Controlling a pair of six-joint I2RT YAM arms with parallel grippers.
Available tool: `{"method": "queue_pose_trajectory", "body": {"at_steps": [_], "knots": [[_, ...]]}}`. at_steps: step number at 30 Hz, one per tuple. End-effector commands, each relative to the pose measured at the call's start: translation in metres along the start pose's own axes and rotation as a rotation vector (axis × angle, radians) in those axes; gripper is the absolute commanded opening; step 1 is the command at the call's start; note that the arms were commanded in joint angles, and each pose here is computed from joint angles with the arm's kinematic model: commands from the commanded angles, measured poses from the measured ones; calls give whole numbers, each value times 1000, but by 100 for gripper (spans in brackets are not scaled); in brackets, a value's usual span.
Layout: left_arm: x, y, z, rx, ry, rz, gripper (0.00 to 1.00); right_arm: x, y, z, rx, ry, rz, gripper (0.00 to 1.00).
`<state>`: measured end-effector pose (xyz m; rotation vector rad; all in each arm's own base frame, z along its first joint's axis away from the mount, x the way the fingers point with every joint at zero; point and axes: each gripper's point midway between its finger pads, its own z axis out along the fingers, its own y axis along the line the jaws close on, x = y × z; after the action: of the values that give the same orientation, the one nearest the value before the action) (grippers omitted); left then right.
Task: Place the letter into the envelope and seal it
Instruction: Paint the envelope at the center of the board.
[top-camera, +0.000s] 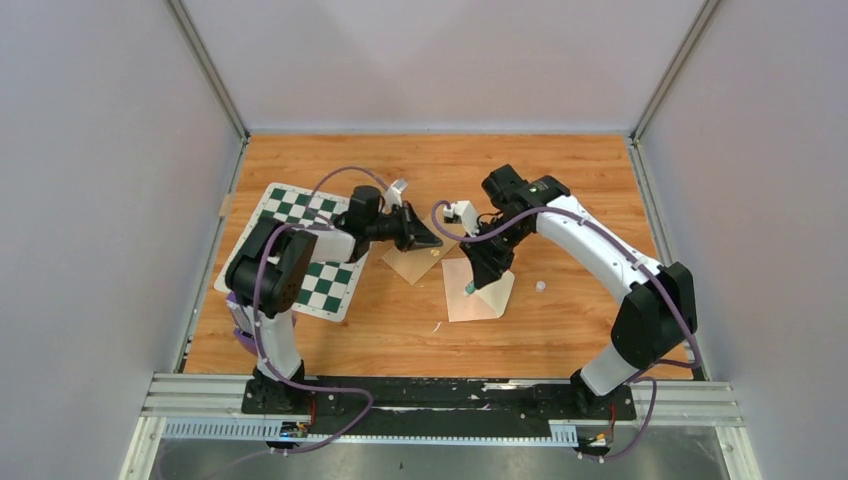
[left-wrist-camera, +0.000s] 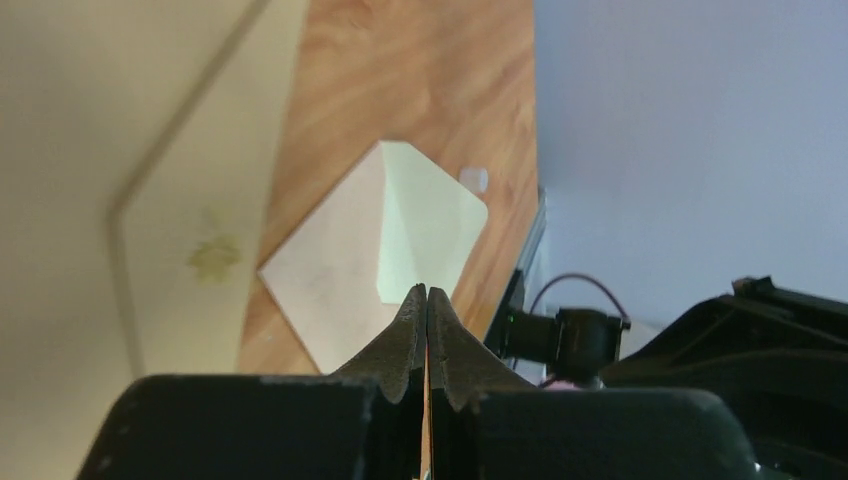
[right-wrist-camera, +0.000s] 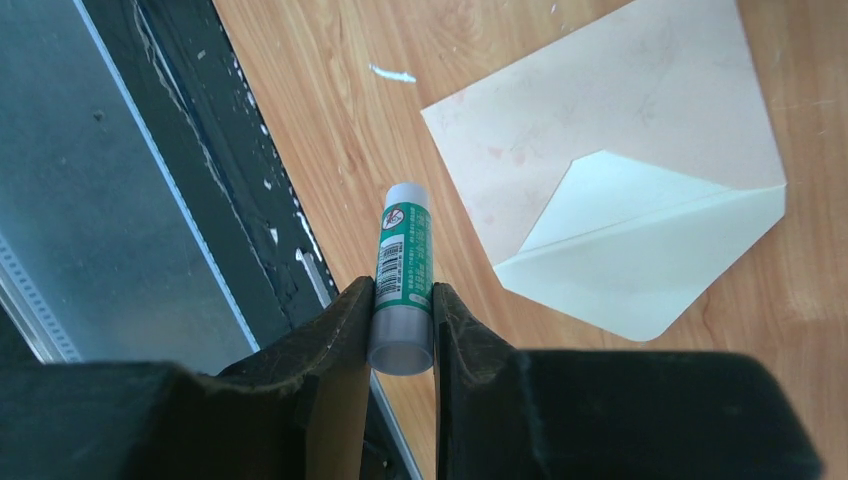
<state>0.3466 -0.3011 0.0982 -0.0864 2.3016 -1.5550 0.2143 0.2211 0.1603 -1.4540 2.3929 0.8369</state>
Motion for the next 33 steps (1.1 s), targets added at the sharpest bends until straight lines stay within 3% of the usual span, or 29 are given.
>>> {"method": "queue_pose_trajectory", "body": {"at_steps": [1, 13, 23, 33], "knots": [[29, -27, 22, 172, 103, 148, 0, 12, -3, 1, 40, 55, -72, 0], [55, 14, 73, 66, 198, -15, 0, 13, -38, 35, 182, 120, -141, 0], [65, 40, 75, -88, 222, -36, 0, -4, -59, 63, 233, 112, -189, 0], [70, 56, 77, -152, 245, -74, 0, 2, -75, 75, 268, 195, -188, 0]]}}
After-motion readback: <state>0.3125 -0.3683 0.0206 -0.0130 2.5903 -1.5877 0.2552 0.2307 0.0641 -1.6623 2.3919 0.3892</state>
